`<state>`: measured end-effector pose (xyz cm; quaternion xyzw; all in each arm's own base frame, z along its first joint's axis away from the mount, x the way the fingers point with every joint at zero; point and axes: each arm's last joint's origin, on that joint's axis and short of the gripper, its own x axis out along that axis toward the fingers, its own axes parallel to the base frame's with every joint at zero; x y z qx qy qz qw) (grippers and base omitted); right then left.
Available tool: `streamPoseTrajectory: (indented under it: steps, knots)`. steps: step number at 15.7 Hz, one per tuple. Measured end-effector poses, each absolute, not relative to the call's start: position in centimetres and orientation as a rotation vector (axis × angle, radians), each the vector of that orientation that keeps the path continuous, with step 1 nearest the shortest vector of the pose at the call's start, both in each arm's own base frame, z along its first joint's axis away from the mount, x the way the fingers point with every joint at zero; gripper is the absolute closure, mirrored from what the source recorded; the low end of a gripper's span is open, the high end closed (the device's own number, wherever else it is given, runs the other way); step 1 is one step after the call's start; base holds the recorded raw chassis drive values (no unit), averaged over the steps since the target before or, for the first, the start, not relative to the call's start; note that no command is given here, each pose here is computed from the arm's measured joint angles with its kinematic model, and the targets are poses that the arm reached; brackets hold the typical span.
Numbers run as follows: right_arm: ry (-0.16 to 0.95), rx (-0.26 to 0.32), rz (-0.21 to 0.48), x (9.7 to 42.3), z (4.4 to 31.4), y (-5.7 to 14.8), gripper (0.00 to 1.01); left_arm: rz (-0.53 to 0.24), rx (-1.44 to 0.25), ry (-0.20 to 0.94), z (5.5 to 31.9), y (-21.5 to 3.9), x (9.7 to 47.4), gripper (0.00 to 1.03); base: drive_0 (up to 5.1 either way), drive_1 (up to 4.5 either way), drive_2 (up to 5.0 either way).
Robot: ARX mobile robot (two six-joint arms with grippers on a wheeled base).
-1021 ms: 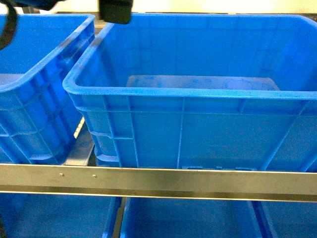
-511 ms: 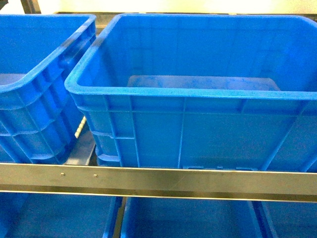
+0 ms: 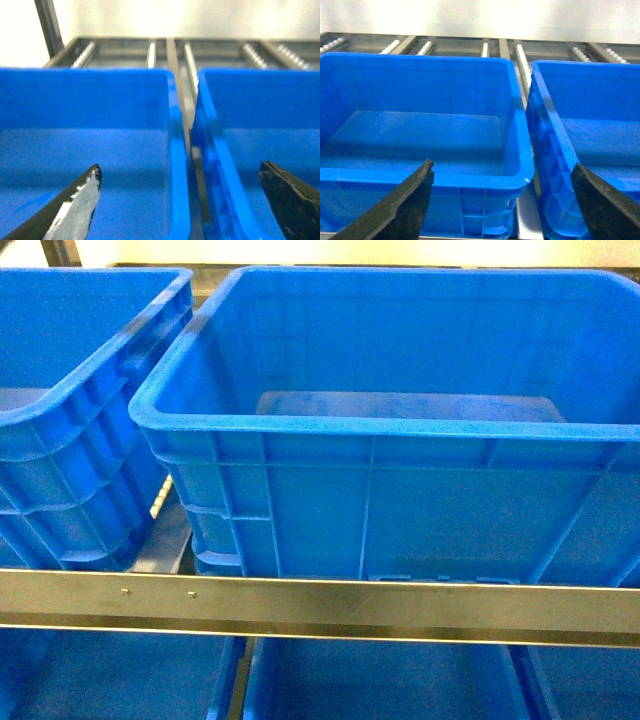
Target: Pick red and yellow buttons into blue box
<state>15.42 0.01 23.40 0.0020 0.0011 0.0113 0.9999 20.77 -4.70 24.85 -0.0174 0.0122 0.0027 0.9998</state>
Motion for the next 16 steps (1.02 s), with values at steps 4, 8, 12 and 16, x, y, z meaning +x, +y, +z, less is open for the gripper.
streamPoseTrajectory:
  steps: [4,8,12,16]
  knots:
    - [0.009,0.004,0.003,13.9,20.7,0.0,0.63,0.006,-0.016,0.013,21.4,-2.5,17.7,0.58,0.0,0.00,0.0]
    - [0.002,0.001,0.003,12.7,19.1,0.0,0.99,0.002,-0.016,0.006,19.5,-1.3,15.4,1.01,0.0,0.00,0.0]
    - [0.007,0.001,0.002,11.9,18.0,0.0,0.99,0.004,-0.014,0.004,18.3,0.0,13.9,1.01,0.0,0.00,0.0]
    - [-0.020,0.000,0.002,11.3,17.3,0.0,0.99,-0.003,-0.014,0.003,17.6,0.0,12.7,1.01,0.0,0.00,0.0]
